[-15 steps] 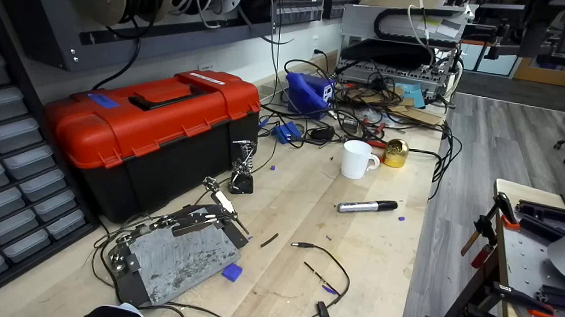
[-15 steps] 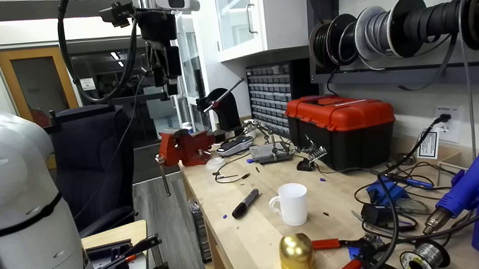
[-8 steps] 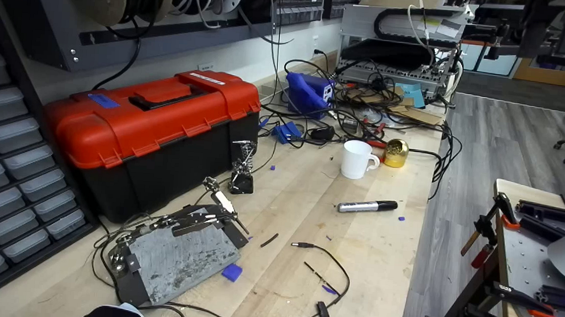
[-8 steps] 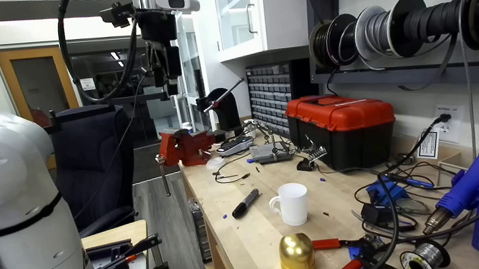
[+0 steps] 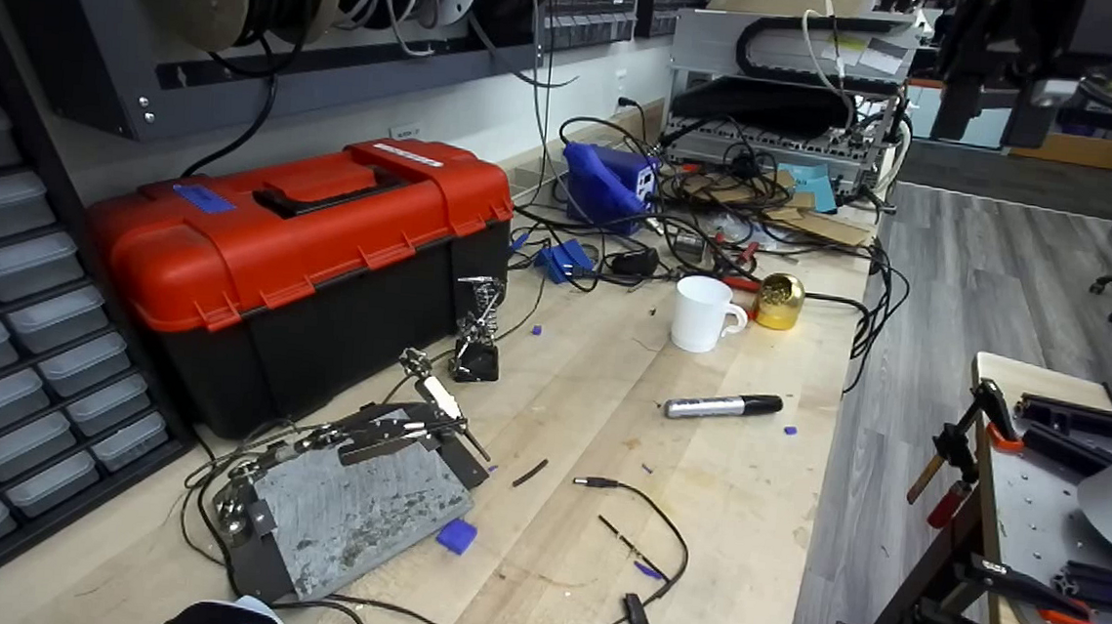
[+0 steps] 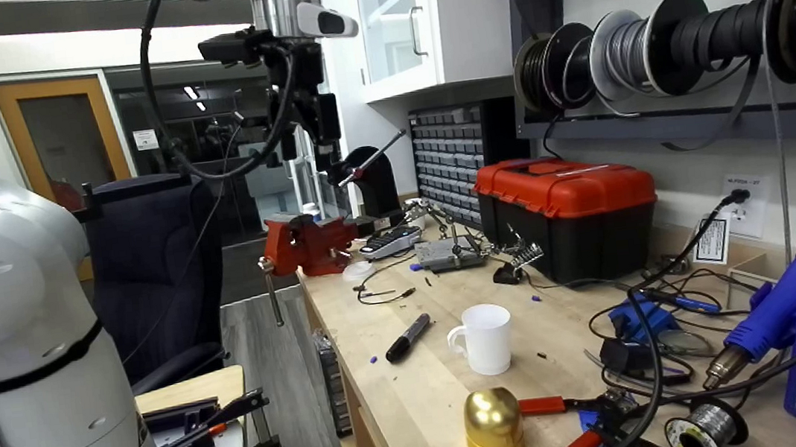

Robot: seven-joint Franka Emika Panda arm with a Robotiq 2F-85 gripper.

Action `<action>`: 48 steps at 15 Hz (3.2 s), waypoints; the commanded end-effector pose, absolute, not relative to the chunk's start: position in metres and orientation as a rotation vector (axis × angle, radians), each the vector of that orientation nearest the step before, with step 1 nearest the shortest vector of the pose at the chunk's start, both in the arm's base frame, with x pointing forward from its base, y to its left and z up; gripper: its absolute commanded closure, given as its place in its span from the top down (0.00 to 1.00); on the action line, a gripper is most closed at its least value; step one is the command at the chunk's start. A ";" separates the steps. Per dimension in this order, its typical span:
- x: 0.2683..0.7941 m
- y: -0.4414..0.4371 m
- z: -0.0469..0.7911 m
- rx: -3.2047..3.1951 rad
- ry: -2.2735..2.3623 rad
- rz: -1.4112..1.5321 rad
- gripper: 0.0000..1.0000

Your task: Put the marker inside the mug cup

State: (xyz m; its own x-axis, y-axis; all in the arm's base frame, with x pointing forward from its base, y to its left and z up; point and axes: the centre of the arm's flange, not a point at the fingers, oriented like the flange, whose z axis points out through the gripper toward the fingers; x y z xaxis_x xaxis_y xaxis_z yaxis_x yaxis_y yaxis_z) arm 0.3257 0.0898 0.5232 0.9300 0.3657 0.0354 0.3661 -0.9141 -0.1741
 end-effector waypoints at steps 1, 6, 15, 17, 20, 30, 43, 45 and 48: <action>0.345 0.089 0.501 -2.917 -0.748 -0.030 1.00; 0.350 0.085 0.474 -2.863 -1.028 0.012 1.00; 0.352 0.085 0.472 -2.844 -1.041 0.010 1.00; 0.353 0.084 0.464 -2.860 -1.056 -0.071 1.00; 0.354 0.086 0.451 -2.883 -1.065 -0.185 1.00; 0.352 0.102 0.389 -2.851 -1.181 -0.262 1.00; 0.386 0.115 0.306 -2.864 -1.256 -0.151 1.00; 0.389 0.116 0.297 -2.862 -1.257 -0.141 1.00; 0.395 0.119 0.289 -2.867 -1.259 -0.141 1.00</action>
